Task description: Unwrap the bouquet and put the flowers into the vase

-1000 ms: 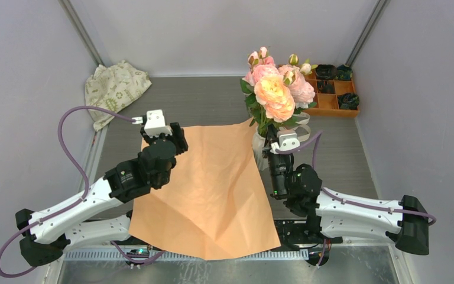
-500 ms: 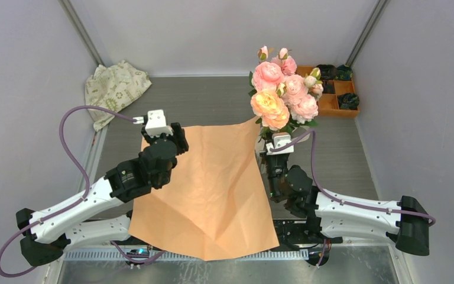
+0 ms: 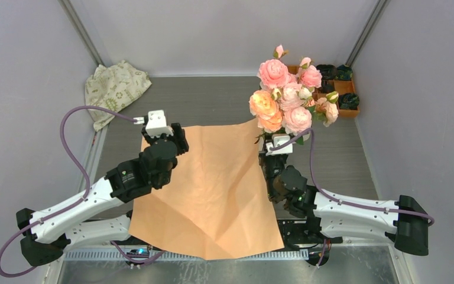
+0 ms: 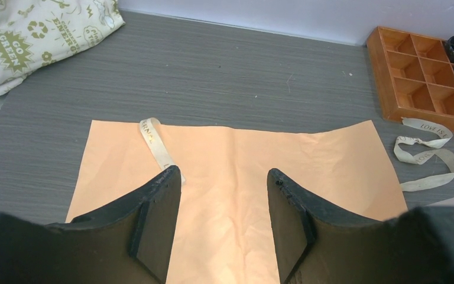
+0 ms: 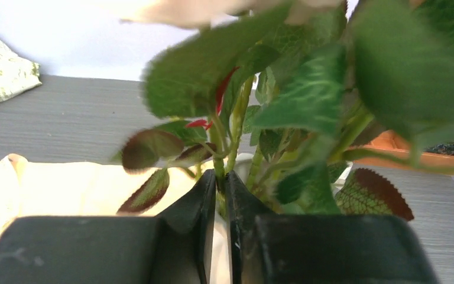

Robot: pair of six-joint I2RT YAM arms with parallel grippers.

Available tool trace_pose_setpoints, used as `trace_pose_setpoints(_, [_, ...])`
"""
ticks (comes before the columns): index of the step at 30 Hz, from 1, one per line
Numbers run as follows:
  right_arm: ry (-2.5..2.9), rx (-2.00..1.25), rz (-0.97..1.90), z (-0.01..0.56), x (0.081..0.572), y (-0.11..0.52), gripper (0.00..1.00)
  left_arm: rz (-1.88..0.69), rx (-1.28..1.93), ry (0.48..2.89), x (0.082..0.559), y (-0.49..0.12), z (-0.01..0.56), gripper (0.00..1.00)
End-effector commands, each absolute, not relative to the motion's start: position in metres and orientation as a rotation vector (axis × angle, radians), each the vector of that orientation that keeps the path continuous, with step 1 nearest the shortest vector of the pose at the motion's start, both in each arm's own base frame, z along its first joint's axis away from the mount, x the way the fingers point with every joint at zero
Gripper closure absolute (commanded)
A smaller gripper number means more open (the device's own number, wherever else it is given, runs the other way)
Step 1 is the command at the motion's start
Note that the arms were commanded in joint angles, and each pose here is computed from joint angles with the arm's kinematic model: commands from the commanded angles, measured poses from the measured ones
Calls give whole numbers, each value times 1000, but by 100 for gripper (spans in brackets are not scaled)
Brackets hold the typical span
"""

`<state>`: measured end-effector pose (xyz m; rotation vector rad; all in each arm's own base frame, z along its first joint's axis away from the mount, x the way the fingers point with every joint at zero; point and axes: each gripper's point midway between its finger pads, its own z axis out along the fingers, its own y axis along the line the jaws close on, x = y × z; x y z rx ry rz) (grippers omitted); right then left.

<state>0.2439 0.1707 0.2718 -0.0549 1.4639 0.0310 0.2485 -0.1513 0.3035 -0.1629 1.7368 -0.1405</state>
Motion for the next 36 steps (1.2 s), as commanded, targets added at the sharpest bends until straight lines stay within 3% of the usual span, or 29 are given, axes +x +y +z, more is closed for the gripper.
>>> trace_pose_setpoints(1, [1491, -50, 17, 265, 245, 173, 79, -192, -228, 1695, 250, -152, 314, 44])
trace_pose_setpoints(6, [1492, -37, 10, 267, 246, 173, 58, -189, -230, 1695, 249, -151, 312, 44])
trace_pose_setpoints(16, [1491, -1, 20, 279, 245, 168, 43, -186, -229, 1697, 250, -152, 311, 44])
trace_pose_setpoints(18, [1488, 5, 30, 282, 244, 166, 32, -185, -230, 1696, 250, -151, 312, 44])
trace_pose_setpoints(24, [1489, 41, 63, 300, 241, 159, 16, -186, -227, 1694, 250, -152, 312, 44])
trace_pose_setpoints(36, [1513, 19, 165, 304, 232, 159, 14, -179, -221, 1693, 251, -153, 311, 44])
